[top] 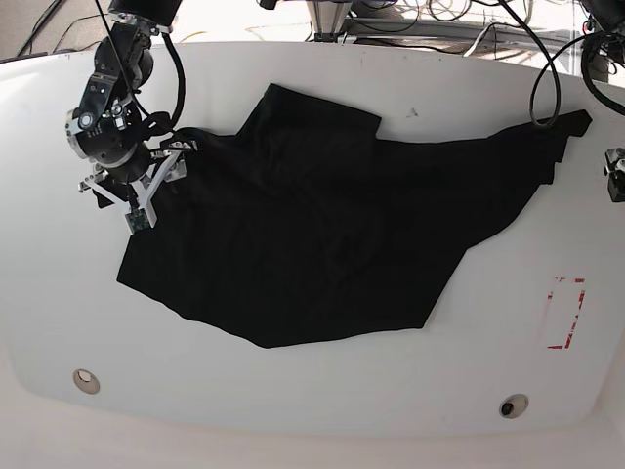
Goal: Layout the t-shirt on the table in an organized manner, then fold the t-shirt properly
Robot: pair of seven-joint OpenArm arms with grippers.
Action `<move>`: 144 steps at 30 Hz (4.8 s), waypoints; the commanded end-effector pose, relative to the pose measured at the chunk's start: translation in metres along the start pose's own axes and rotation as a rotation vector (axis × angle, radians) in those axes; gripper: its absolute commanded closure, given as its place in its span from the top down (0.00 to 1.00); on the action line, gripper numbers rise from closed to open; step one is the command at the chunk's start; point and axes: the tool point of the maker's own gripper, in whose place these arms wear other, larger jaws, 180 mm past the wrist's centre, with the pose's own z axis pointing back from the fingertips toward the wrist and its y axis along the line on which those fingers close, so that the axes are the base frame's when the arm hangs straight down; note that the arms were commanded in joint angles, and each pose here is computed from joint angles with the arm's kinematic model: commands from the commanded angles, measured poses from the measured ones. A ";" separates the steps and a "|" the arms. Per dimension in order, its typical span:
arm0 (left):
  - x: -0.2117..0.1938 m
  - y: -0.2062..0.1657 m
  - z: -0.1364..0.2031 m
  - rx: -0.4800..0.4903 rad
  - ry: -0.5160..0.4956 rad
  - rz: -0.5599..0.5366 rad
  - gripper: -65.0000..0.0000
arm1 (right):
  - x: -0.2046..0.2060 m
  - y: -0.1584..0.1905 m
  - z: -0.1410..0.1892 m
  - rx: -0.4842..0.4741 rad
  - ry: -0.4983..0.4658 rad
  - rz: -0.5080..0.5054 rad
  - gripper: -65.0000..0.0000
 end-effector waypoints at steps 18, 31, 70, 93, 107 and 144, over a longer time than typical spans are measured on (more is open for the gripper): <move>0.050 -0.149 -0.015 -0.331 -0.156 -0.114 0.71 | 0.058 -0.013 -0.019 0.014 -0.109 -0.048 0.65; 0.044 -0.257 -0.022 -0.574 -0.139 -0.102 0.71 | 0.061 -0.012 -0.020 0.017 -0.131 -0.051 0.65; -0.039 -0.386 -0.063 -0.777 0.159 -0.087 0.71 | 0.059 -0.012 -0.020 0.017 -0.126 -0.050 0.65; -0.057 -0.437 -0.061 -0.860 0.172 -0.122 0.42 | 0.060 -0.012 -0.020 0.017 -0.130 -0.049 0.65; -0.039 -0.428 -0.054 -0.822 0.088 -0.160 0.00 | 0.060 -0.012 -0.020 0.018 -0.131 -0.051 0.65; -0.081 -0.213 0.002 -0.570 0.159 0.015 0.00 | 0.046 -0.025 -0.058 0.063 -0.093 -0.180 0.66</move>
